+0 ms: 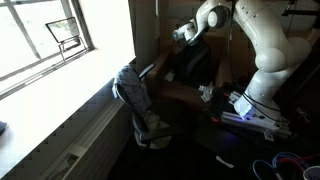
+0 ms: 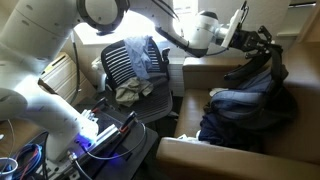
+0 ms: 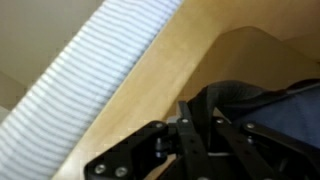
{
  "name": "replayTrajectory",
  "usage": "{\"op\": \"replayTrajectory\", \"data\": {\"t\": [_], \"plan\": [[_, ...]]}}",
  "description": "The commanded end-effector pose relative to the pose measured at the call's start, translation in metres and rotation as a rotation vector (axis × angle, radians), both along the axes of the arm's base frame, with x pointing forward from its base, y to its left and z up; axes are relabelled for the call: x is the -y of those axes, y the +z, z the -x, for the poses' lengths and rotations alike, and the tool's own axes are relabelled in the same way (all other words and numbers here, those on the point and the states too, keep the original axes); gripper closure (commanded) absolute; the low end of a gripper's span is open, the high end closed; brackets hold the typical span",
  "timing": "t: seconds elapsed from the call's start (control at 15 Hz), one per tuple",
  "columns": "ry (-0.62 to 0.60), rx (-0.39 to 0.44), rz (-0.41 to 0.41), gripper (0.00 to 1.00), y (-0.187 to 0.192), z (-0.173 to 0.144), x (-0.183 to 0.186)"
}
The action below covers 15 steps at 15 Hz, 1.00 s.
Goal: Put the bag on the sofa.
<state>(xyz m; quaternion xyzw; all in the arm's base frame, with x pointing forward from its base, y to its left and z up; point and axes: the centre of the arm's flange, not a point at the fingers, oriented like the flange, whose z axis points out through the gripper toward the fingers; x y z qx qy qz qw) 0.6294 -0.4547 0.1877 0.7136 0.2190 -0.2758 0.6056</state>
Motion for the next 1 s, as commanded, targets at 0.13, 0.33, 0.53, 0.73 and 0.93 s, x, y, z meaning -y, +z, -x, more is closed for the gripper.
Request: {"op": "replayTrajectory", "data": {"t": [0.13,0.33,0.53,0.73,0.93], "plan": [[-0.208,-0.187,-0.055,0.98,-0.062,-0.014,0.053],[-0.352,-0.271,0.007,0.99,-0.096,0.011,0.037],[-0.385,-0.436,0.066,0.99,-0.125,0.035,0.025],[-0.368,-0.361,0.057,0.87,-0.127,0.049,0.013],[-0.252,-0.364,-0.057,0.65,-0.087,0.051,0.013]]}}
